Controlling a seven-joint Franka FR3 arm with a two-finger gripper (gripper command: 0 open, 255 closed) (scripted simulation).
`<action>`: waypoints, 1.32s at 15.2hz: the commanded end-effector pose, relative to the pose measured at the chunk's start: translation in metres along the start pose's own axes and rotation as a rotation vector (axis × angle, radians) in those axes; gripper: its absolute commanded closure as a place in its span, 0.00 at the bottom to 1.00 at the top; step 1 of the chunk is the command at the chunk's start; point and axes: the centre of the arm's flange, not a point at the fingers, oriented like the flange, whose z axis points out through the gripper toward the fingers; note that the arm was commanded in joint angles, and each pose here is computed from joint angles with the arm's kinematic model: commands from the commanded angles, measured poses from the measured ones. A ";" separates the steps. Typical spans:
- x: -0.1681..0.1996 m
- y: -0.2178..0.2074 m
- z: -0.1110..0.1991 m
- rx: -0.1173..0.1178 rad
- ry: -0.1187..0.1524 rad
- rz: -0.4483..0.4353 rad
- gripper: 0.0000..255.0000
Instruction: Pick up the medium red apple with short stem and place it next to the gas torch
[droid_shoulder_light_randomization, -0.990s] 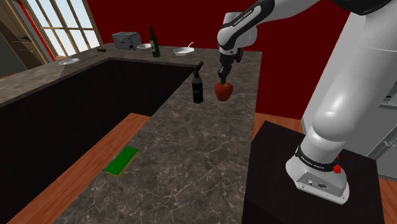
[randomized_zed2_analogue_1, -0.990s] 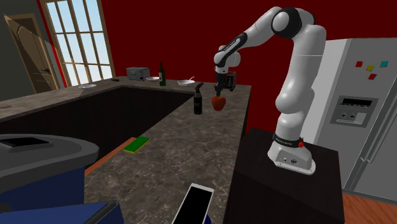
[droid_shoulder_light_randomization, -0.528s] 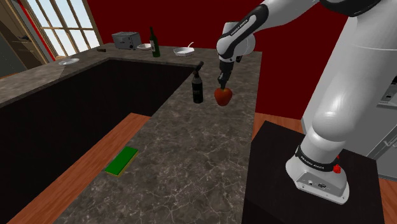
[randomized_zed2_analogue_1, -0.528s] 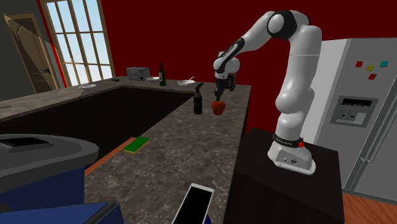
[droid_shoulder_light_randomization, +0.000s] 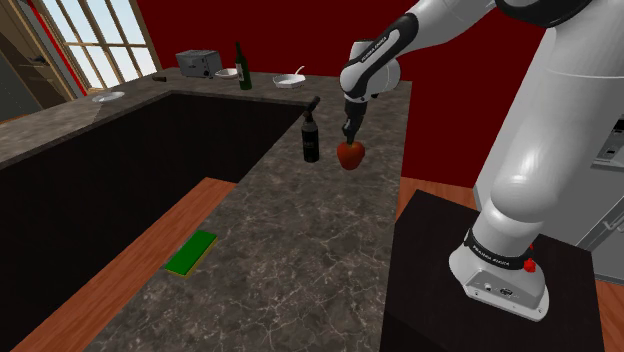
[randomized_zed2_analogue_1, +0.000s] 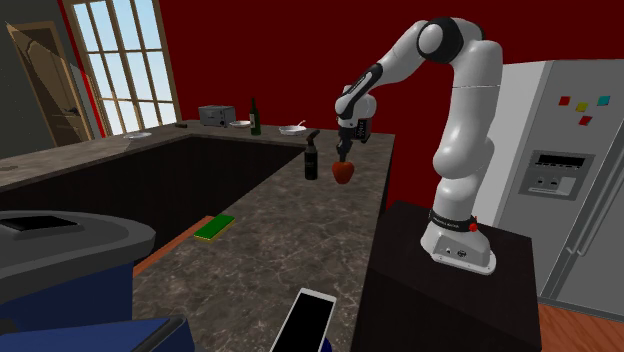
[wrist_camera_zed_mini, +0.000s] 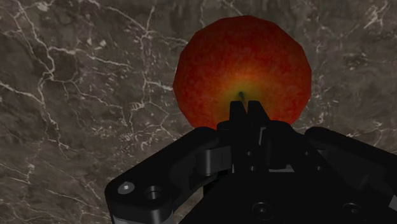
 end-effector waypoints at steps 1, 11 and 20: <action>0.000 0.000 0.000 0.000 0.000 0.000 1.00; 0.000 0.000 -0.040 0.000 0.000 0.000 0.00; 0.000 0.000 -0.050 0.000 0.000 0.000 0.00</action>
